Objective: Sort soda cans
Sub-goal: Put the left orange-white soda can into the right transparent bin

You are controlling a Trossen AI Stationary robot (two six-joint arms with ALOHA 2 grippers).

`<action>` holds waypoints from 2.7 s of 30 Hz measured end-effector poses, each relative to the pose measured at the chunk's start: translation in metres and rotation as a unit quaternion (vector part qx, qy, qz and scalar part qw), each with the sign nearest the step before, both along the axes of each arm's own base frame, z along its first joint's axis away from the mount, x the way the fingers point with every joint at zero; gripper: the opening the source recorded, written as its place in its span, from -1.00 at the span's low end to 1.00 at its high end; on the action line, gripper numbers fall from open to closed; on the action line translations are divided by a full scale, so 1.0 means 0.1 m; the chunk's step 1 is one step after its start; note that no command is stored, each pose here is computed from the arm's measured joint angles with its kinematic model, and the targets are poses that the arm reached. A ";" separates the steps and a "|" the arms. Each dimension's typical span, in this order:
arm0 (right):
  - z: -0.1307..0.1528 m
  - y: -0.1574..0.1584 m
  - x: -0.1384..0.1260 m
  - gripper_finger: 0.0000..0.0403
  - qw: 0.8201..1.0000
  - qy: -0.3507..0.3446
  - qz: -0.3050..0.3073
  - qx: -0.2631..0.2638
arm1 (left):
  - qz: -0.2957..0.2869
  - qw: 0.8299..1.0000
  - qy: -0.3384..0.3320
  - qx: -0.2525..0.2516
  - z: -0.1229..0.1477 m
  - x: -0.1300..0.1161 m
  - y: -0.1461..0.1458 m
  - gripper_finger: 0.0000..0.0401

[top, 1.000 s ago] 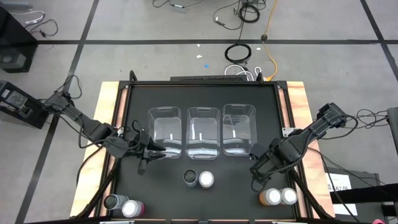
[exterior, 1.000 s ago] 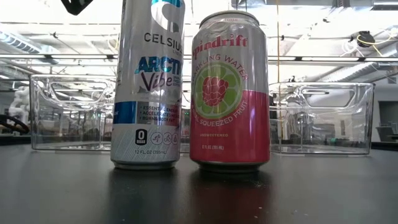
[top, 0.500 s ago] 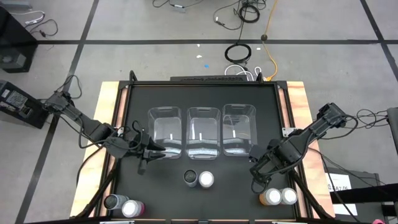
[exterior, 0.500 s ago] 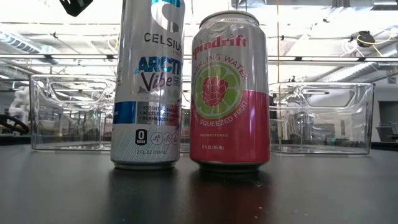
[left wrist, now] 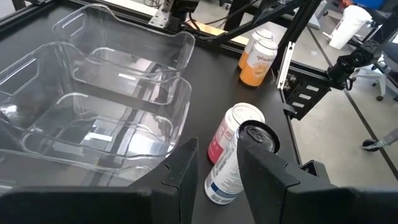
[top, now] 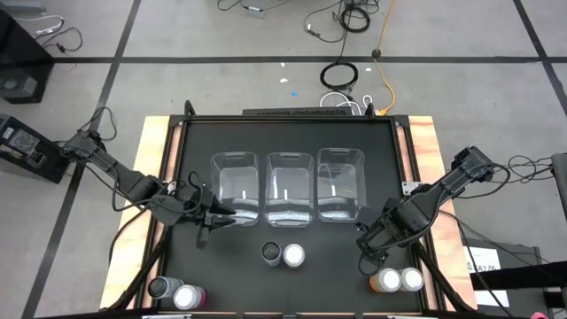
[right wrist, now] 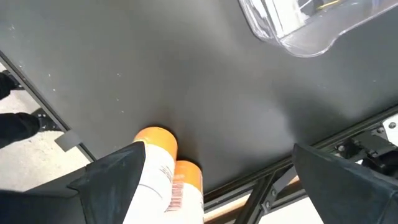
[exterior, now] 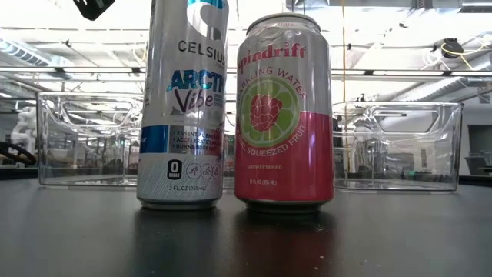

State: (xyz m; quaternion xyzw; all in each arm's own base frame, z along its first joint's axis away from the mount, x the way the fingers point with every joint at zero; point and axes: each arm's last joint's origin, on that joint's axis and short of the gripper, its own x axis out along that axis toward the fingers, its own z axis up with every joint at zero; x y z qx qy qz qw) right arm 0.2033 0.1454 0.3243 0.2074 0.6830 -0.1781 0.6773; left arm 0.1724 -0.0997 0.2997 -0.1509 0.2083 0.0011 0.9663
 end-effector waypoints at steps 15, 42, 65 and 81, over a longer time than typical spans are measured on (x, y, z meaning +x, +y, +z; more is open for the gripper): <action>0.01 0.18 0.02 0.99 0.998 -0.051 0.018 0.035 | 0.004 1.000 0.008 -0.003 -0.01 -0.01 0.00 -0.40; -0.15 0.87 -0.45 0.99 0.981 -0.091 0.171 0.015 | 0.003 1.000 0.013 0.001 -0.02 -0.01 0.01 -0.40; -0.55 1.19 -0.48 0.99 0.978 -0.018 0.204 -0.029 | 0.003 1.000 0.013 0.000 -0.02 -0.01 0.01 -0.40; -0.96 1.16 -0.49 0.98 0.981 -0.027 0.190 -0.031 | 0.003 1.000 0.012 0.000 -0.02 -0.01 0.01 -0.40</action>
